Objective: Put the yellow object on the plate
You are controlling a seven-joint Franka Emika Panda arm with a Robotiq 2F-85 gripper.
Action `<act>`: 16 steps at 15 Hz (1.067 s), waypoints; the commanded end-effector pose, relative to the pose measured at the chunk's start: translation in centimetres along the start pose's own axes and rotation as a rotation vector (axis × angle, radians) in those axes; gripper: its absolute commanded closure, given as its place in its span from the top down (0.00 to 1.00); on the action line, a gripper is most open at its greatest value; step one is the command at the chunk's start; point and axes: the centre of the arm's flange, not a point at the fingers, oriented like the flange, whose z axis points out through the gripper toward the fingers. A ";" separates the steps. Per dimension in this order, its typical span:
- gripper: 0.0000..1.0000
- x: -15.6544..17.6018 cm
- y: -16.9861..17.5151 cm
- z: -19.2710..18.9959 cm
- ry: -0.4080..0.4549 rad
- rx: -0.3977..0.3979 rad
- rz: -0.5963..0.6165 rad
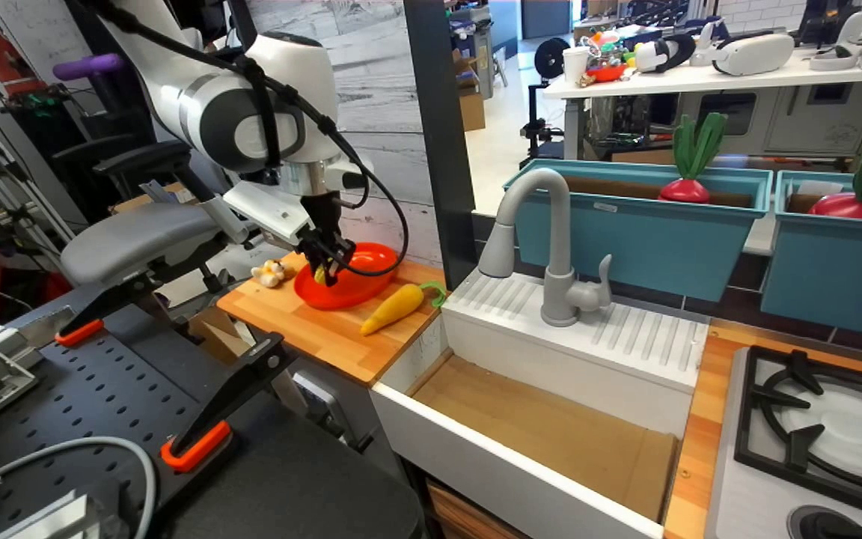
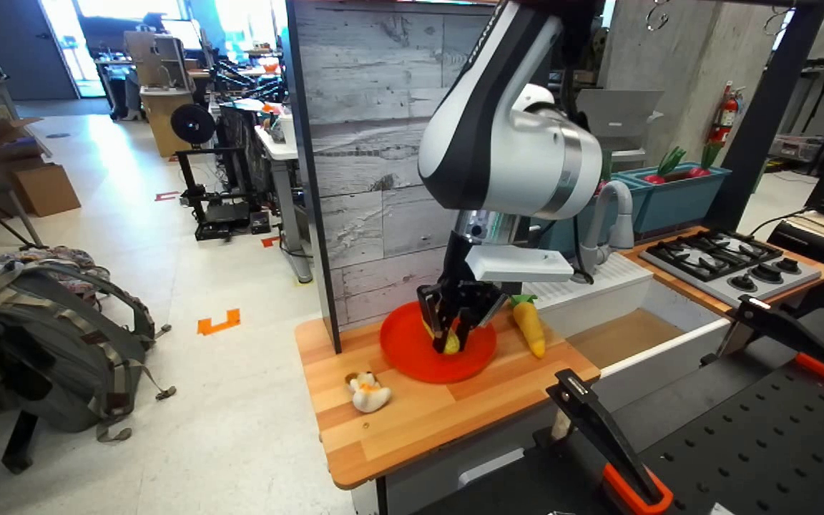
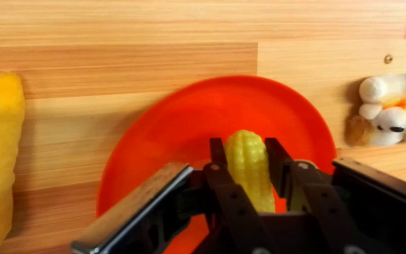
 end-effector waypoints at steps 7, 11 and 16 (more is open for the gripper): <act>0.81 1.3 -0.4 2.0 0.005 -0.032 0.001; 1.00 -0.2 -1.1 -0.1 0.026 -0.029 -0.024; 1.00 -3.4 -2.4 -5.2 0.064 -0.009 -0.067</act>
